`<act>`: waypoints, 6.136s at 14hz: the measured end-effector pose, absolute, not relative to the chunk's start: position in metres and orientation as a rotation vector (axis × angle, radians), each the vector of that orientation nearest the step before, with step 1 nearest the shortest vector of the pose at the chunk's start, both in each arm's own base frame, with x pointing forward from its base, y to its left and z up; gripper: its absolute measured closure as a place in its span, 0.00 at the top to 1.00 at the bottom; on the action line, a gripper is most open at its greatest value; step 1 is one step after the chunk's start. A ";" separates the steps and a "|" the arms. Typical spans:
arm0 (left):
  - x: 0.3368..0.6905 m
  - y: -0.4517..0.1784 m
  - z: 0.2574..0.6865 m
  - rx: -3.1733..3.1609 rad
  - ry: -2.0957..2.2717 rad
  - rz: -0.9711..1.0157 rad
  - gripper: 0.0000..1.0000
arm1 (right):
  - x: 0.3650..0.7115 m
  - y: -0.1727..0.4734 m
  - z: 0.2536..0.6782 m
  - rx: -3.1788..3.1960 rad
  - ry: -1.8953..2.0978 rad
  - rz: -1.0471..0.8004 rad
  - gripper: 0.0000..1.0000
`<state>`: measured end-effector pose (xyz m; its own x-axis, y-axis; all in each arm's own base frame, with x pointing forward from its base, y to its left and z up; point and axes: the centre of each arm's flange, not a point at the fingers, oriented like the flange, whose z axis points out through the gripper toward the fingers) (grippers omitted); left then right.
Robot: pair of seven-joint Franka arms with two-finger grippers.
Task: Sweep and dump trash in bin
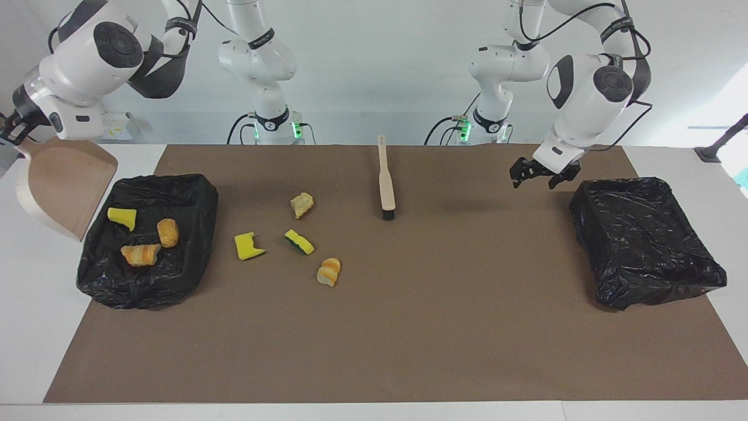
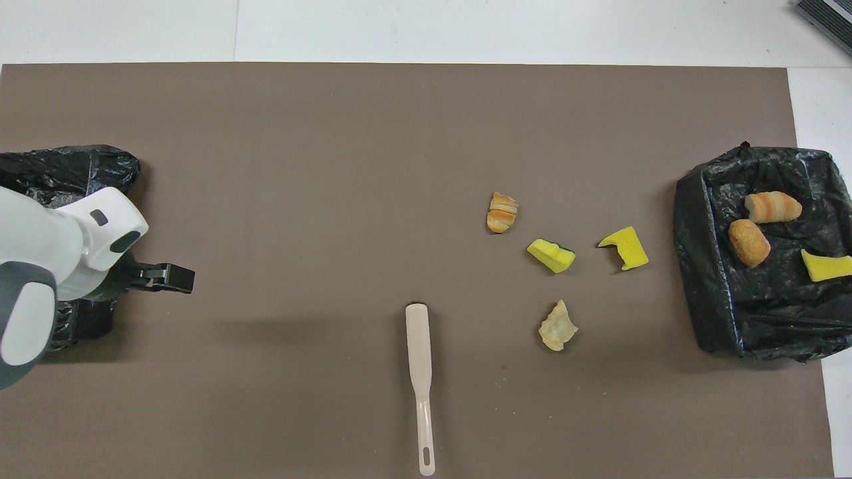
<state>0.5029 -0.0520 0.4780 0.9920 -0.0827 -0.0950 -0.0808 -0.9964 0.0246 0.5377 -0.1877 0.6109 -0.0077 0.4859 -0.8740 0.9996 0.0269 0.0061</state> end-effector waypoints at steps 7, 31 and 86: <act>0.505 -0.040 0.552 3.114 -0.142 -0.207 1.00 | 0.539 -0.162 0.613 1.633 1.618 -0.782 0.32; 0.500 -0.030 0.621 3.146 -0.138 -0.212 1.00 | 0.544 0.016 0.526 2.846 0.783 -0.139 0.32; 0.500 -0.030 0.621 3.146 -0.137 -0.212 1.00 | 0.322 0.394 0.344 3.147 -0.005 -0.246 1.00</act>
